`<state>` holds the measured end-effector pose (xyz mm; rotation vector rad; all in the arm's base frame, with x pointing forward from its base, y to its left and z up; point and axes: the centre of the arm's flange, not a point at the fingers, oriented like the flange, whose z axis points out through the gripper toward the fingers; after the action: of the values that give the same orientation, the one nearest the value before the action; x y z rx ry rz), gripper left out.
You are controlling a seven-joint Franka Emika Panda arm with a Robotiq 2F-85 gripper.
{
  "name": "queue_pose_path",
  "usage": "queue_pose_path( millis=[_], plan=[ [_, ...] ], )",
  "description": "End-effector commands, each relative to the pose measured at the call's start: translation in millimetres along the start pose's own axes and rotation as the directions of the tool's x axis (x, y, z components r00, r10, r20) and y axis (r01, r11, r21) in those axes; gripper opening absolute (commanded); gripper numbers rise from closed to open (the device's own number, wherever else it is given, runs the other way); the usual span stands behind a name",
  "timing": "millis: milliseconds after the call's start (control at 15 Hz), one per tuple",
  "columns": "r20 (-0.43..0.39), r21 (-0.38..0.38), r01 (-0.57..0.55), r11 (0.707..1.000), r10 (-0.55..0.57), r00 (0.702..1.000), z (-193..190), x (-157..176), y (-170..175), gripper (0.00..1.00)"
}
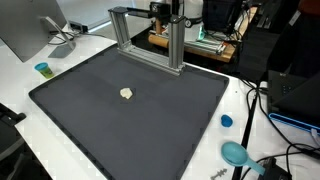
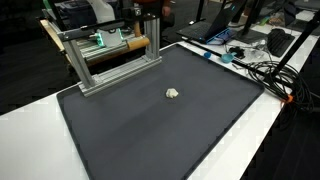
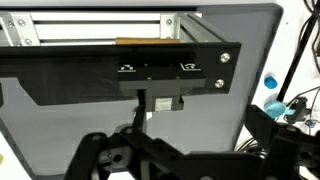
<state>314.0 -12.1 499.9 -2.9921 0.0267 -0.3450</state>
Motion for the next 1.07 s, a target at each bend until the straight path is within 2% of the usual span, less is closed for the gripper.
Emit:
queue_pose_path(
  millis=[0, 200, 333, 533, 1000],
  plan=[
    [-0.01, -0.055, -0.008, 0.998, 0.008, 1.0, 5.7, 1.2, 4.0, 1.0],
    [-0.004, -0.083, 0.004, 0.997, -0.004, 1.0, 13.4, 3.4, 6.3, 1.0],
    [0.004, -0.053, 0.006, 0.999, -0.006, 1.0, 6.2, 1.7, 4.7, 1.0],
    [0.006, -0.054, -0.003, 0.999, 0.003, 1.0, 9.4, 3.6, 6.1, 1.0],
    [-0.041, -0.101, -0.075, 0.992, 0.071, 0.997, 26.7, 16.7, 6.4, 1.0]
  ],
)
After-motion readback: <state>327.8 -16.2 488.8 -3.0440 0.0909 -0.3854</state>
